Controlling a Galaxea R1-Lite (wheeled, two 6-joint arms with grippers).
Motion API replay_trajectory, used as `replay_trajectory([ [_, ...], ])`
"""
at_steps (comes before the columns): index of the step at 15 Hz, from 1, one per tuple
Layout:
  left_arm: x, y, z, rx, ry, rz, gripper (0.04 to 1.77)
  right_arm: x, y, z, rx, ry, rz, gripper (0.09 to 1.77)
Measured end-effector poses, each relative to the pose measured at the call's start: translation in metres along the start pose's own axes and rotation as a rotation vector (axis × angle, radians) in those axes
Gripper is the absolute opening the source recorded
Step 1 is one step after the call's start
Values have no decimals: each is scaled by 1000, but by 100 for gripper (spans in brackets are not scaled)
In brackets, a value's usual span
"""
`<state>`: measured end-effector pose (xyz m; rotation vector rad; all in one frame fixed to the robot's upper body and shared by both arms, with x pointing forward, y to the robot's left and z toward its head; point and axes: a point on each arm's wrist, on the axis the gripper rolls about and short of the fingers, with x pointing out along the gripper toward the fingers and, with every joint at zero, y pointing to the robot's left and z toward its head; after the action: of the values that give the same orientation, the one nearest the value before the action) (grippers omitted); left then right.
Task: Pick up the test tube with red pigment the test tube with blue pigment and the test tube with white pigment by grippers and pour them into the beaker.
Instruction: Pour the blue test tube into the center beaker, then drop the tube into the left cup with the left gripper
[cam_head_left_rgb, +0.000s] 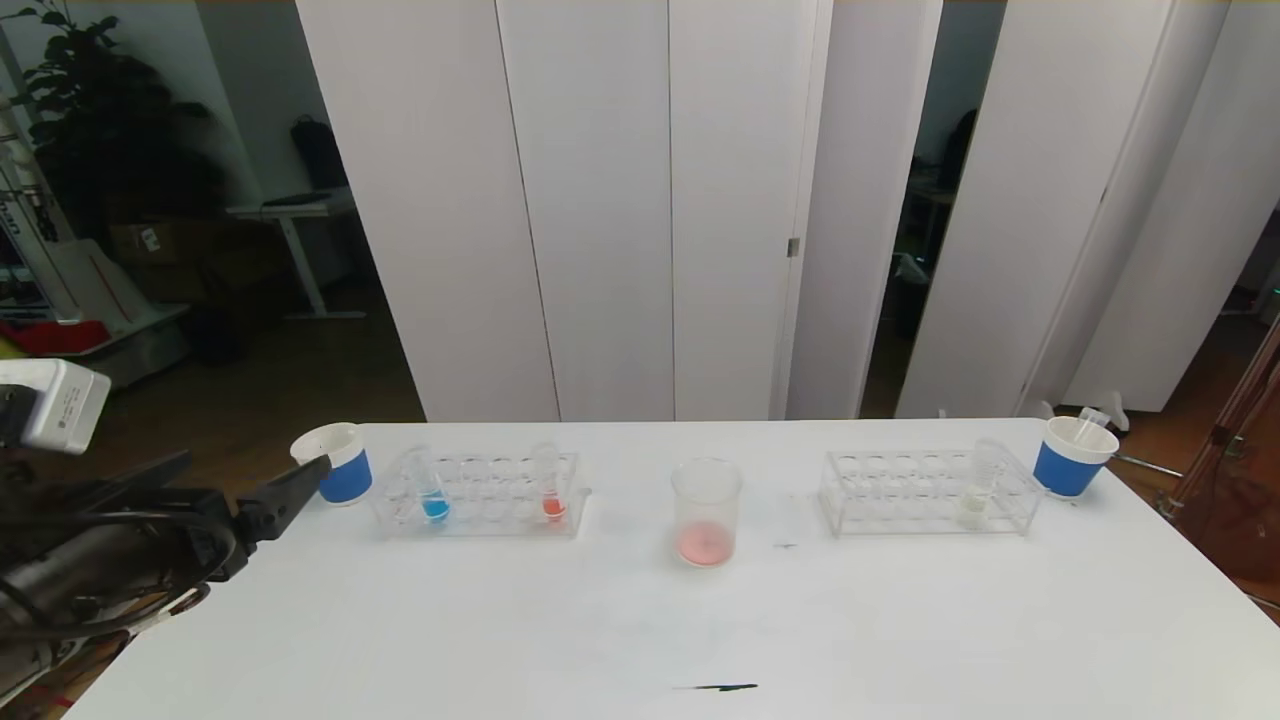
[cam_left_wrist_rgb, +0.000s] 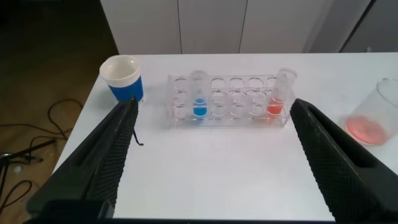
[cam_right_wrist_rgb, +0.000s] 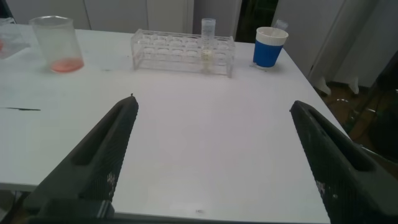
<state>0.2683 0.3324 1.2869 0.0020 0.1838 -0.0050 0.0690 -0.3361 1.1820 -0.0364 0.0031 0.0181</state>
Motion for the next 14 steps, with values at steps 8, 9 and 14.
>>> replay_trajectory([
  [8, 43, -2, -28, 2, 36, -10, 175, 0, 0, 0, 0, 0, 0, 175],
  [9, 52, -2, -32, 2, 32, -10, 175, 0, 0, 0, 0, 0, 0, 175],
  [14, 95, -1, -52, -1, 69, 2, 175, 0, 0, 0, 0, 0, 0, 175],
])
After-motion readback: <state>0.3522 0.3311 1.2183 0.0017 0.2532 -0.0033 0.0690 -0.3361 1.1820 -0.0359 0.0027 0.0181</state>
